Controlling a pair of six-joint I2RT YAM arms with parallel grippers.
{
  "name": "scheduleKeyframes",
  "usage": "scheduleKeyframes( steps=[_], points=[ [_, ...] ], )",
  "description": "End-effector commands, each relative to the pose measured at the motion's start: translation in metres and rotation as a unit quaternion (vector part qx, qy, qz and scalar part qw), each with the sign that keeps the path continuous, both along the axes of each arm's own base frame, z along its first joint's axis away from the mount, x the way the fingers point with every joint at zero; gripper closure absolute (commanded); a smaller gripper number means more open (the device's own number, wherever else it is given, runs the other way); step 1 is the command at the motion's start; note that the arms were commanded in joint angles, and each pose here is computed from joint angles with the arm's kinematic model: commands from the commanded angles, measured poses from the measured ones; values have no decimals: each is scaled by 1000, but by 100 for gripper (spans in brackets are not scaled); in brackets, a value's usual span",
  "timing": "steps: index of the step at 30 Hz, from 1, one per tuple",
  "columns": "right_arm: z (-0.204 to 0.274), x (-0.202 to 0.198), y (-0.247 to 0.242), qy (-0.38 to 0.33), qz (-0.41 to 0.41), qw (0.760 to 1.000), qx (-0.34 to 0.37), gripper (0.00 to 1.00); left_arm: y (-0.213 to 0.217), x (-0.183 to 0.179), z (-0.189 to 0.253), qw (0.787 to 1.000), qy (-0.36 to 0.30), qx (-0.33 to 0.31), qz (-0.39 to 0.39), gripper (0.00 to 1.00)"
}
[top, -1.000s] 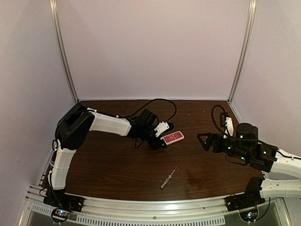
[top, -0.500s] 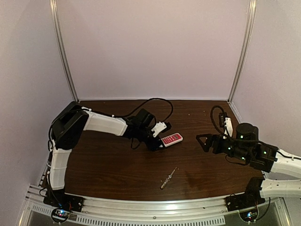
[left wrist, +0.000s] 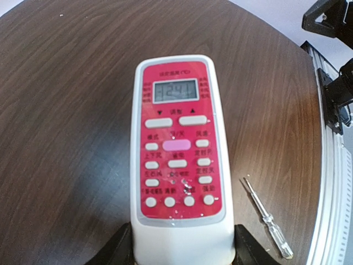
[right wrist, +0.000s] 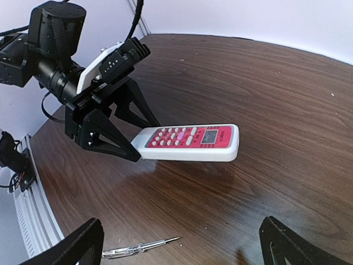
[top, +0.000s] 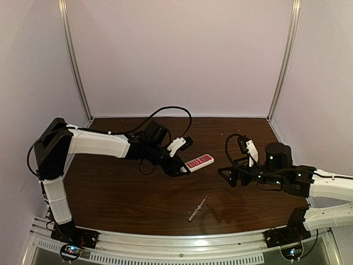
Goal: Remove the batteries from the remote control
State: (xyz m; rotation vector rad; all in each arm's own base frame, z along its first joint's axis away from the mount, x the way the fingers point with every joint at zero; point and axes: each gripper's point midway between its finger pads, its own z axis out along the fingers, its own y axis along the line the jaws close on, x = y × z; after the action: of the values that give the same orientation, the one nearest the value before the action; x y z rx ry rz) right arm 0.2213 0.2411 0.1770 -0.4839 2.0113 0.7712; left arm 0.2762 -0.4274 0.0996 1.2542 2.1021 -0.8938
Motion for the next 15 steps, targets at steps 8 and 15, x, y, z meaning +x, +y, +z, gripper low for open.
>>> scheduleKeyframes(
  steps=[8,15],
  points=[
    [56,-20,32,-192,135,972,6,0,16,-45,40,996,56,-70,-20,65],
    [55,-27,44,-275,187,943,-33,0,31,-72,60,990,90,-109,-30,69]
  ],
)
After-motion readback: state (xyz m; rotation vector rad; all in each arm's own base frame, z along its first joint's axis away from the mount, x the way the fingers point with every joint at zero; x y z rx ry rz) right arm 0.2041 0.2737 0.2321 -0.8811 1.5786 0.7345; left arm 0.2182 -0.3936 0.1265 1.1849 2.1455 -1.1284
